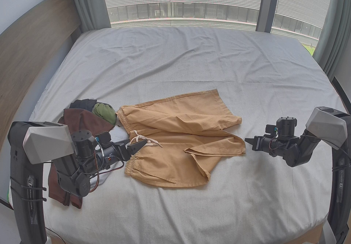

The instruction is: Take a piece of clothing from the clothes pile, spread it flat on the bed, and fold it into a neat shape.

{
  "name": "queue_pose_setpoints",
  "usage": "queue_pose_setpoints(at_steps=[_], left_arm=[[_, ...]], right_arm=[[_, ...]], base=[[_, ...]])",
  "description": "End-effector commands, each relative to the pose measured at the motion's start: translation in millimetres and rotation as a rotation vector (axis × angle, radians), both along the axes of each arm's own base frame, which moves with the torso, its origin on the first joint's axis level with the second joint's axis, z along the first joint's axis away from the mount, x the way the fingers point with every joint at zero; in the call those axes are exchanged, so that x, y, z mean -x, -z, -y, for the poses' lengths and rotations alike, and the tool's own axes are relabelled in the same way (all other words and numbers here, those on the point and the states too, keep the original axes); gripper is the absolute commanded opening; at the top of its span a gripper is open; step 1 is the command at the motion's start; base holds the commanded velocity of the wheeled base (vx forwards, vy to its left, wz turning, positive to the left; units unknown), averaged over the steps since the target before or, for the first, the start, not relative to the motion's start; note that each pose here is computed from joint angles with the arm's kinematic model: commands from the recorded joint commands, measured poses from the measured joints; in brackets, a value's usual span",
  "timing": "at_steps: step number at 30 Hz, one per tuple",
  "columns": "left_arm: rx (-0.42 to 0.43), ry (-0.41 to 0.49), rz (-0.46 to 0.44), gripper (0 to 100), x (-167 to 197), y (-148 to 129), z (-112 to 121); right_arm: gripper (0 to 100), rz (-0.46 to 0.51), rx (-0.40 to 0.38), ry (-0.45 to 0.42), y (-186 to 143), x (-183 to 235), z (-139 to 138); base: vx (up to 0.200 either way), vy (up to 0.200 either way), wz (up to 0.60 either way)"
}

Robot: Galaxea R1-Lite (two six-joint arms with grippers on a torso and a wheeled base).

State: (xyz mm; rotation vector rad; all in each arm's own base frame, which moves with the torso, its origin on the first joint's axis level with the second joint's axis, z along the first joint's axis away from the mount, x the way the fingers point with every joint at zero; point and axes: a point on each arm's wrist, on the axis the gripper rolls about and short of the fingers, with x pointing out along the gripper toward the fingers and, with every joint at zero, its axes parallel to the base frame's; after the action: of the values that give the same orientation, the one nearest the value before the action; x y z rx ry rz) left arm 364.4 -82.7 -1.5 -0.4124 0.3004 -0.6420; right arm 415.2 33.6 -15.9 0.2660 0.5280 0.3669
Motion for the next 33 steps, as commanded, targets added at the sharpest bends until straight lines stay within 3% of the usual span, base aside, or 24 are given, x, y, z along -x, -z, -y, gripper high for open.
queue_pose_setpoints(at_steps=[1,6,10,13,20,23,29,30,33], left_arm=[[0.000,0.000,-0.002,100,-0.2,0.9,0.1],[0.000,0.000,0.000,100,-0.5,0.6,0.1],[0.000,0.000,-0.002,100,-0.5,1.2,0.1],[0.000,-0.002,0.000,100,-0.6,0.6,-0.4],[0.000,-0.002,0.001,100,-0.6,0.1,-0.4],[0.001,-0.003,0.003,100,-1.0,-0.2,-0.9],[0.001,-0.003,0.003,100,-1.0,-0.2,-0.9],[0.001,-0.003,0.003,100,-1.0,-0.2,-0.9],[0.001,-0.003,0.003,100,-1.0,-0.2,-0.9]], right_arm=[[100,0.090,-0.026,-0.075,-40.3,34.1,-19.7],[100,0.115,-0.051,-0.158,-54.5,60.8,-51.8],[100,0.085,-0.133,-0.210,-59.4,74.1,-91.5],[100,0.053,-0.187,-0.203,-57.1,73.3,-113.2],[100,-0.032,-0.220,-0.146,-20.4,58.7,-137.2],[100,-0.071,-0.287,-0.137,-20.1,59.3,-149.0],[100,-0.140,-0.351,-0.114,-20.7,59.5,-158.6],[100,-0.188,-0.369,-0.079,-16.3,56.2,-162.0],[100,-0.202,-0.386,-0.039,-10.9,50.8,-164.3]], base=[[0.000,0.000,0.00],[0.000,0.000,0.00],[0.000,0.000,0.00],[0.000,0.000,0.00],[0.000,0.000,0.00],[0.000,0.000,0.00],[0.000,0.000,0.00],[0.000,0.000,0.00],[0.000,0.000,0.00]])
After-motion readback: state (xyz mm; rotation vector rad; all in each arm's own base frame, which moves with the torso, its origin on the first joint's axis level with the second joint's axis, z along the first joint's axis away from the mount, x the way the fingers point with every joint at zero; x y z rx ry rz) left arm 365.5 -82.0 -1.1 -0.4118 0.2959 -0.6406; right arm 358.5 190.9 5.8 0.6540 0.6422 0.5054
